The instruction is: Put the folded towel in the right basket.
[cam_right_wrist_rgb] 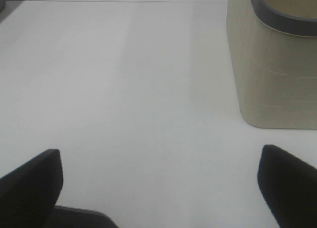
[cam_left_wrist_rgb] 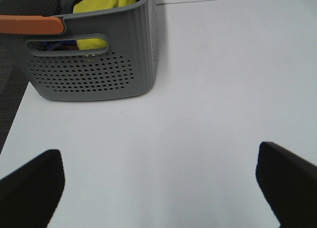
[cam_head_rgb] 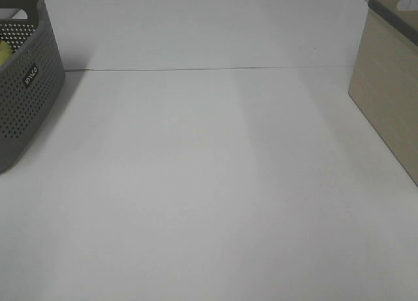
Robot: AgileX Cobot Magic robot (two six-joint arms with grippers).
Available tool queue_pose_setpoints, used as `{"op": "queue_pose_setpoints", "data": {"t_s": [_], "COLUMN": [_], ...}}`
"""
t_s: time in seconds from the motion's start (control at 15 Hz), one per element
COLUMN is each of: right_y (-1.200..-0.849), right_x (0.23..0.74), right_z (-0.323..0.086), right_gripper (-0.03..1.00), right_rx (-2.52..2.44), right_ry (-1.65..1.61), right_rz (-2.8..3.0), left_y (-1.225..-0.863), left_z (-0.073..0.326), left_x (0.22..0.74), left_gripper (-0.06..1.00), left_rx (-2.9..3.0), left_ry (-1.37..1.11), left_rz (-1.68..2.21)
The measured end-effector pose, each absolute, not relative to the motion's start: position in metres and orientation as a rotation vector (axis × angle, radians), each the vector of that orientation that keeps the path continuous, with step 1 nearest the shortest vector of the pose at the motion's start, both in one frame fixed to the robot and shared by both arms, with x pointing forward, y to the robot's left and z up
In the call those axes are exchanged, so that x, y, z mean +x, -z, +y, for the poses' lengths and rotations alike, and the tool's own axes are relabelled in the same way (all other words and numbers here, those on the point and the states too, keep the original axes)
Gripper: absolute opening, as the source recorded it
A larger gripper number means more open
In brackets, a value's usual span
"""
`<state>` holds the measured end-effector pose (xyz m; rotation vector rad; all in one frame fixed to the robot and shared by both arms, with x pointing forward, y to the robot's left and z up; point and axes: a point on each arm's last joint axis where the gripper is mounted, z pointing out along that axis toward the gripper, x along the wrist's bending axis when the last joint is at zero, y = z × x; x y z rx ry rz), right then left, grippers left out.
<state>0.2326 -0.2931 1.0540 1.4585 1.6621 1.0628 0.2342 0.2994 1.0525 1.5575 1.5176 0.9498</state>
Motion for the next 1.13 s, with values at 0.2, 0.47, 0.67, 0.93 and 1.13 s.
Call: {"op": "queue_pose_setpoints", "data": {"t_s": [0.2,0.47,0.67,0.93,1.13], "right_y": [-1.054,-1.054,-1.054,-1.054,-1.054], "right_x": [0.2326,0.2326,0.2326,0.2326,0.2326], "right_z": [-0.293,-0.293,-0.2929,-0.2929,-0.2929], "right_gripper": [0.98,0.98,0.98,0.98,0.98], "right_rx": [1.459,1.459,1.459,1.459,1.459], "right_ry": [-1.064,-1.064,-1.066,-1.066,-1.066], "right_rz": [1.662,1.662,1.663,1.663,1.663], "left_y": [-1.0525,-1.0525,-1.0525,-1.0525,-1.0525], "left_z": [0.2994,0.2994,0.2994,0.2994,0.2994], "left_x": [0.2342,0.2342,0.2342,0.2342,0.2342], "left_gripper": [0.99,0.99,0.99,0.99,0.99], "left_rx": [1.557,1.558,1.558,1.558,1.558], "left_ry": [-0.95,-0.95,-0.95,-0.95,-0.95], "left_rz": [1.518,1.517,1.517,1.517,1.517]}}
